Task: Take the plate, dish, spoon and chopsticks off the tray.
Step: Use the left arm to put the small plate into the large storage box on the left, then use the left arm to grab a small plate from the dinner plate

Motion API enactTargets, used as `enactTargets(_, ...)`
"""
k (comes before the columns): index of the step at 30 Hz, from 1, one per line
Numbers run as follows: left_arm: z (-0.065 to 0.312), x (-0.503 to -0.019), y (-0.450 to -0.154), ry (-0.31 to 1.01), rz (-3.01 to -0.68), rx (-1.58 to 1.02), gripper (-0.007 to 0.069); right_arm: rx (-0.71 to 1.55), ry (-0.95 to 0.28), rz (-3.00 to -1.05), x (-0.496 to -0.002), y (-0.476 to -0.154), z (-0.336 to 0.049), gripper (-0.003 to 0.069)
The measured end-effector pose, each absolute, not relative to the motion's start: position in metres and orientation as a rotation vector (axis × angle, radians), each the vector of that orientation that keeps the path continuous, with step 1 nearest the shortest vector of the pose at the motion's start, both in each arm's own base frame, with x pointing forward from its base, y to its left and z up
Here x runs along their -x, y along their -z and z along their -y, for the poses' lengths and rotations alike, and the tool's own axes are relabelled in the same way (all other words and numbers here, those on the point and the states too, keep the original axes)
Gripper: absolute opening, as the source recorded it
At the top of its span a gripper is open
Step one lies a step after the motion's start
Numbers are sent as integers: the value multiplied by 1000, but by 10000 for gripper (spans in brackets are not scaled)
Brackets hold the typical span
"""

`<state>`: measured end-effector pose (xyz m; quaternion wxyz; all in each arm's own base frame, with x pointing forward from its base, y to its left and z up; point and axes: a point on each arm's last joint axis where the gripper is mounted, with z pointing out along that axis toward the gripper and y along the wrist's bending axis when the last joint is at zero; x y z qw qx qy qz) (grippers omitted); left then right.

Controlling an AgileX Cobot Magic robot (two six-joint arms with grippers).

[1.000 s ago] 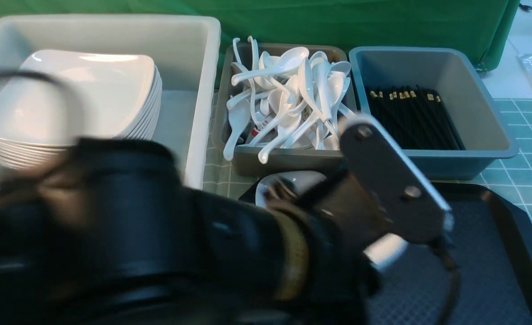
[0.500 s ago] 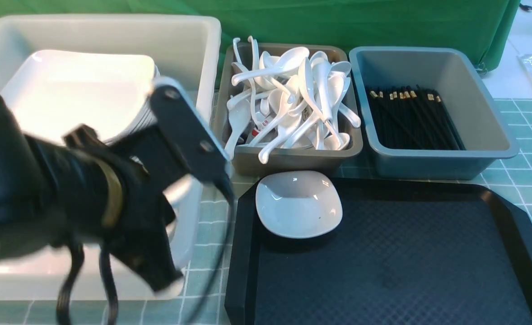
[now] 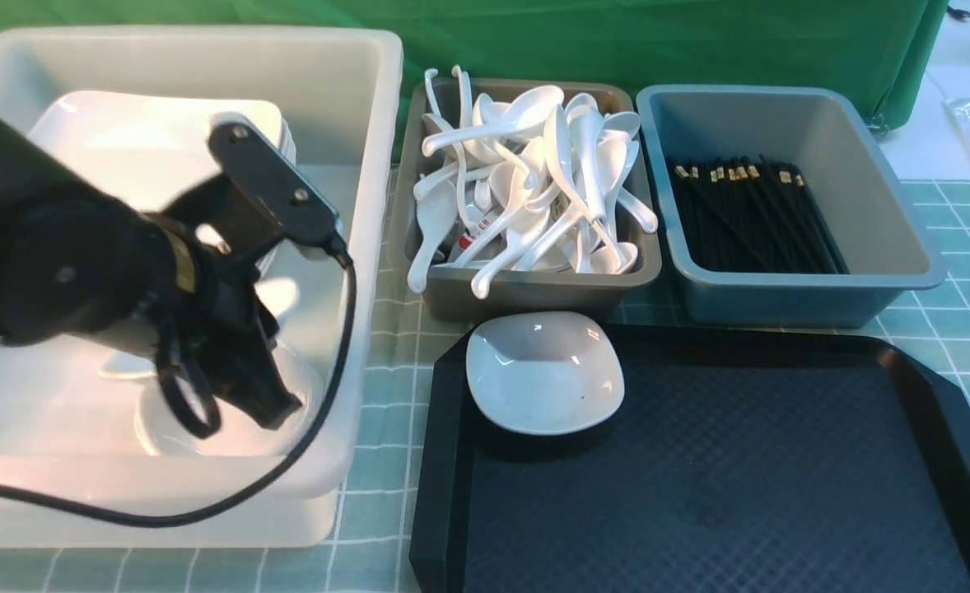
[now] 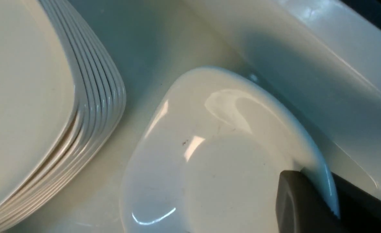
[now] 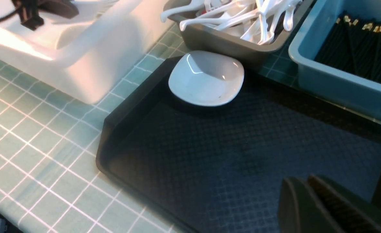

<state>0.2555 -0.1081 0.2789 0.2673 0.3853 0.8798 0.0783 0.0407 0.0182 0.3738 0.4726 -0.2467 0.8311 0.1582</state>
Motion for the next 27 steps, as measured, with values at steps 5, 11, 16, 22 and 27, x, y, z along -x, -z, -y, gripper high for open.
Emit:
enactTargets(5,111,-262,-263,-218,-2428,-1068,20,605,-383,-2042,-40,-373,-18,70)
enactTargets(11,113,-266,-254,-221,-2458,-1082,65,607,-383,-2053,-40,-372,-18,70)
enactTargets(16,114,-267,-249,-224,-2475,-1090,204,607,-387,-2055,-40,-372,-18,70)
enactTargets(22,116,-262,-252,-145,-2510,-1040,412,609,-391,-2064,-39,-372,-18,70)
enactTargets(27,114,-243,-284,-14,-2449,-927,484,610,-394,-2065,-39,-372,-18,72)
